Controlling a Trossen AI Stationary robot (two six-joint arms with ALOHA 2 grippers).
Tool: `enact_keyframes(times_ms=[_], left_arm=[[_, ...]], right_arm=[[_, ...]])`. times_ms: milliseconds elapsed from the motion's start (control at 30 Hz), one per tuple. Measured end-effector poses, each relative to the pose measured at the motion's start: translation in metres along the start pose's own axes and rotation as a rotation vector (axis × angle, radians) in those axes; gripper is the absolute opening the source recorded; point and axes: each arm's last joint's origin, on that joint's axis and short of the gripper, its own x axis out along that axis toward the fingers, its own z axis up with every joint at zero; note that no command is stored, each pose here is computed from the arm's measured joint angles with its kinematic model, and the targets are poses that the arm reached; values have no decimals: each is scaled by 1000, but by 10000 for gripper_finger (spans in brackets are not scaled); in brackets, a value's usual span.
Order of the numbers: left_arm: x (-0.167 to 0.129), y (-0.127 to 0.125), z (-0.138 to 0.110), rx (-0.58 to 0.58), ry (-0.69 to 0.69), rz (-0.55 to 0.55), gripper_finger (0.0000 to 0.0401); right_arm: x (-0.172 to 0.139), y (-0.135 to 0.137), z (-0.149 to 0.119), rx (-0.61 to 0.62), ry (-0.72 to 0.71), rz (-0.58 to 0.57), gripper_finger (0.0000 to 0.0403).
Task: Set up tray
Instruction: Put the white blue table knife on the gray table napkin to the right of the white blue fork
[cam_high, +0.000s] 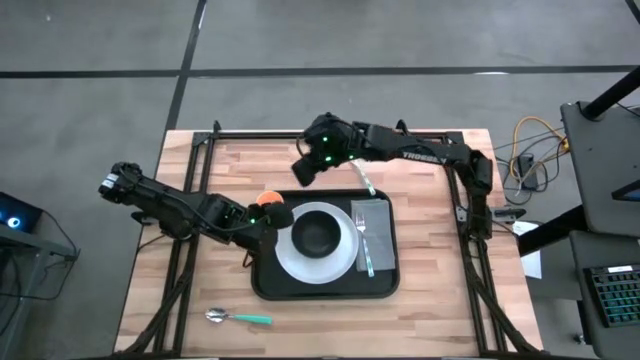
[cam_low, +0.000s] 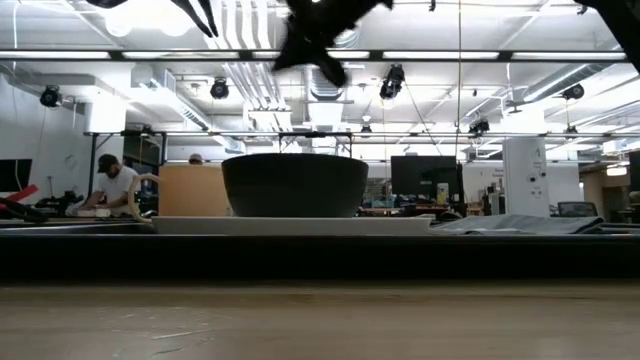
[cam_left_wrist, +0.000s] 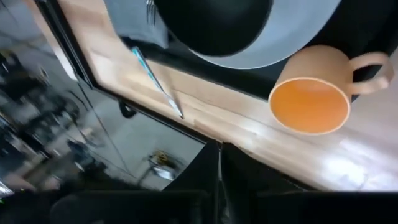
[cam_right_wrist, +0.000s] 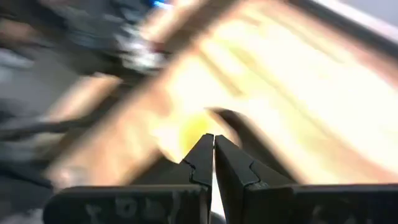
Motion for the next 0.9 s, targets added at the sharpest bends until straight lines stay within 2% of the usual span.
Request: enact_keyframes(times_ms=[100, 333, 600, 767, 900], left_arm=[[4, 2, -5, -120, 12, -9, 0], [11, 6, -15, -501, 36, -8, 0], [10, 6, -27, -977, 41, -5, 0], [-1, 2, -37, -1147, 16, 21, 0], [-8, 0, -43, -1256, -7, 39, 0]], right_arm=[[-11, -16, -4, -31, 67, -147, 8], [-16, -47, -7, -29, 221, -238, 23], [-3, -93, -24, 7, 354, -339, 112], [3, -127, -37, 37, 436, -406, 163], [6, -148, -46, 73, 471, -441, 185]])
